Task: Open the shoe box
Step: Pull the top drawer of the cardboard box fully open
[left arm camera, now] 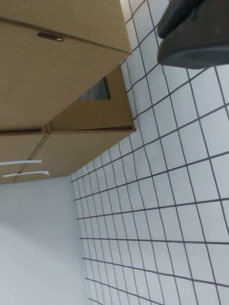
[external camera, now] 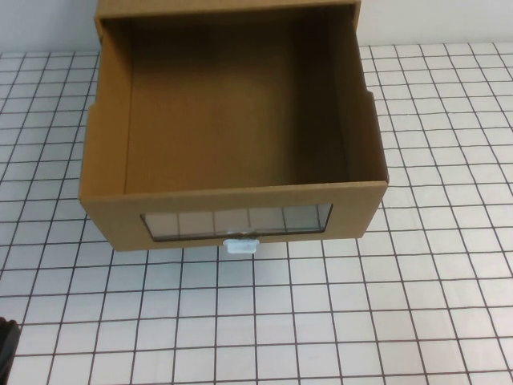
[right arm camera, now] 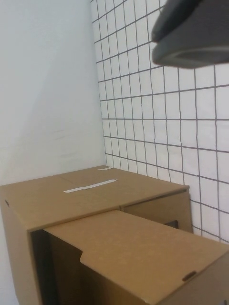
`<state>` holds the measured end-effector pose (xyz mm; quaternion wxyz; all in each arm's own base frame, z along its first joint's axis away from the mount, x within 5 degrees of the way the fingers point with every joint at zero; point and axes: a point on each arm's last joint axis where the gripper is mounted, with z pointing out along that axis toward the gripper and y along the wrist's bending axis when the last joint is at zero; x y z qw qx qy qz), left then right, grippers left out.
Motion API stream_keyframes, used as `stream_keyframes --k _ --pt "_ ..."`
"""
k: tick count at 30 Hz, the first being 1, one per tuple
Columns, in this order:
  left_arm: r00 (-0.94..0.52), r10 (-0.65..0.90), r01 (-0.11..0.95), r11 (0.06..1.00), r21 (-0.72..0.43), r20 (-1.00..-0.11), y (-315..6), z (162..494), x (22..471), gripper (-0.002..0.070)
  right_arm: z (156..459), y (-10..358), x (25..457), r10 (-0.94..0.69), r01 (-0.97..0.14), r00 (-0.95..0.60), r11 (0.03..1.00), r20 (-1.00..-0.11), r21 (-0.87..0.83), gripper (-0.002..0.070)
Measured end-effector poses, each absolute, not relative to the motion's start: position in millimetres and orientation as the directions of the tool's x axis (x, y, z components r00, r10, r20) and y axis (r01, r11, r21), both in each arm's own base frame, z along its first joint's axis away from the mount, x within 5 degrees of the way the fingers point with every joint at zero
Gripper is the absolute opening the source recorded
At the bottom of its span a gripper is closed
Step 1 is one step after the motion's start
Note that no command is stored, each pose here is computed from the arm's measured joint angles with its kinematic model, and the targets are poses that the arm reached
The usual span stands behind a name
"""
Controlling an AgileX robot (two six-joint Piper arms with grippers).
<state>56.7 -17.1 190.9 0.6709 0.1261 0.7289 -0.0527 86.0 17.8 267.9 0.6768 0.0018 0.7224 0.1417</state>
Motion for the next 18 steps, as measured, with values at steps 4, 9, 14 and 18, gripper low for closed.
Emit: stream_keyframes --k 4,9,14,18 --pt "-0.068 0.111 0.255 0.963 0.091 -0.991 -17 191 57 -0.0004 268 18 86 0.194 -0.189 -0.088 0.960 -0.977 0.207 -0.0013" --pt "-0.068 0.111 0.255 0.963 0.091 -0.991 -17 191 57 -0.0004 267 18 86 0.193 -0.189 -0.092 0.960 -0.977 0.207 -0.0013" --pt "-0.068 0.111 0.255 0.963 0.091 -0.991 -17 191 57 -0.0004 266 18 86 0.192 -0.187 -0.094 0.960 -0.977 0.207 -0.0013" --pt "-0.068 0.111 0.255 0.963 0.091 -0.991 -17 191 57 -0.0004 244 11 82 0.173 -0.120 -0.104 0.975 -0.979 0.185 -0.0013"
